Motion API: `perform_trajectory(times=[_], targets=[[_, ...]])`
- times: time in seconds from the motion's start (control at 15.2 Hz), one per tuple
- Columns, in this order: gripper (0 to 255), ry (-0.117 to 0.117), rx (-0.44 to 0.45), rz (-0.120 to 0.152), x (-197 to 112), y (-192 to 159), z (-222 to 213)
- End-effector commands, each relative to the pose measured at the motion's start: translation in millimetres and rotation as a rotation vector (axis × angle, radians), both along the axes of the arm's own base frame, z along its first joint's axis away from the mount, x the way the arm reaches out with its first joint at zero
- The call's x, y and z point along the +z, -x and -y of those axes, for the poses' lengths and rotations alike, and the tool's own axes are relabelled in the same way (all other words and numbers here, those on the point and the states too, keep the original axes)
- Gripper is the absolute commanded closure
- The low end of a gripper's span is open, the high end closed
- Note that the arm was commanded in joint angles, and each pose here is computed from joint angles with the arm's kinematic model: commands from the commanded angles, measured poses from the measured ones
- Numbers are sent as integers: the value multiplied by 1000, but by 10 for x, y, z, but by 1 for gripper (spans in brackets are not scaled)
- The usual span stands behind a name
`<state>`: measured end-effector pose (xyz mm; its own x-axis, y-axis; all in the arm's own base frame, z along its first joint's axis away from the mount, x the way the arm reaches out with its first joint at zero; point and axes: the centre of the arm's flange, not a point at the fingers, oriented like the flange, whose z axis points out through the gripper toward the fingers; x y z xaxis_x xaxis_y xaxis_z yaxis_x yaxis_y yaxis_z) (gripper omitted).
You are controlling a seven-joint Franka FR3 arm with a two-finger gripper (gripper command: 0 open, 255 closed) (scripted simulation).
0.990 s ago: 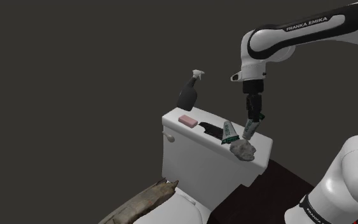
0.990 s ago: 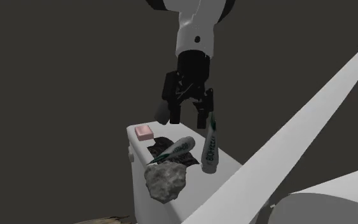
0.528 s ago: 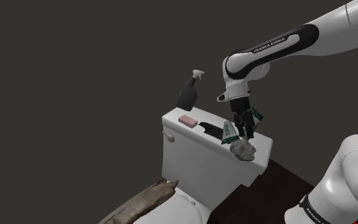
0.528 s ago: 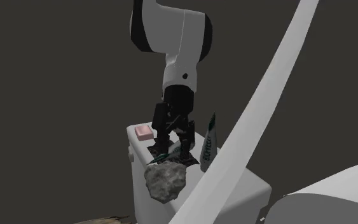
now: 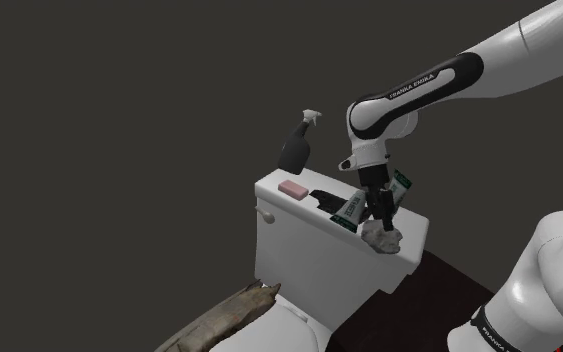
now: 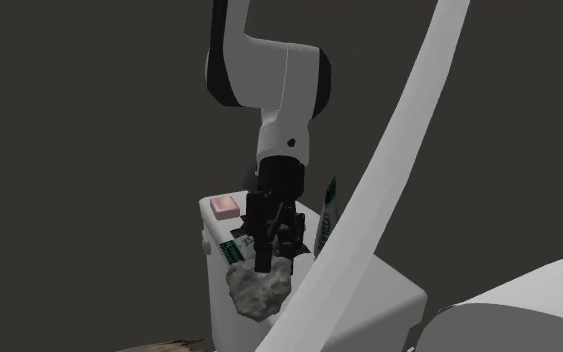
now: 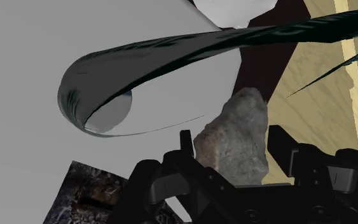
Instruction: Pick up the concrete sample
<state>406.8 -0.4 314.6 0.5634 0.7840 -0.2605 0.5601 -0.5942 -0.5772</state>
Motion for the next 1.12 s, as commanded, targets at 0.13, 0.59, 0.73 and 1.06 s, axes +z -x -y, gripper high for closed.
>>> perform_trajectory(times=[0.13,0.59,0.73,1.06], targets=[[255,0,0,1,-6,5,-7],[255,0,0,1,44,-3,-5],[255,0,0,1,150,-3,-5],[255,0,0,1,414,-3,-5]])
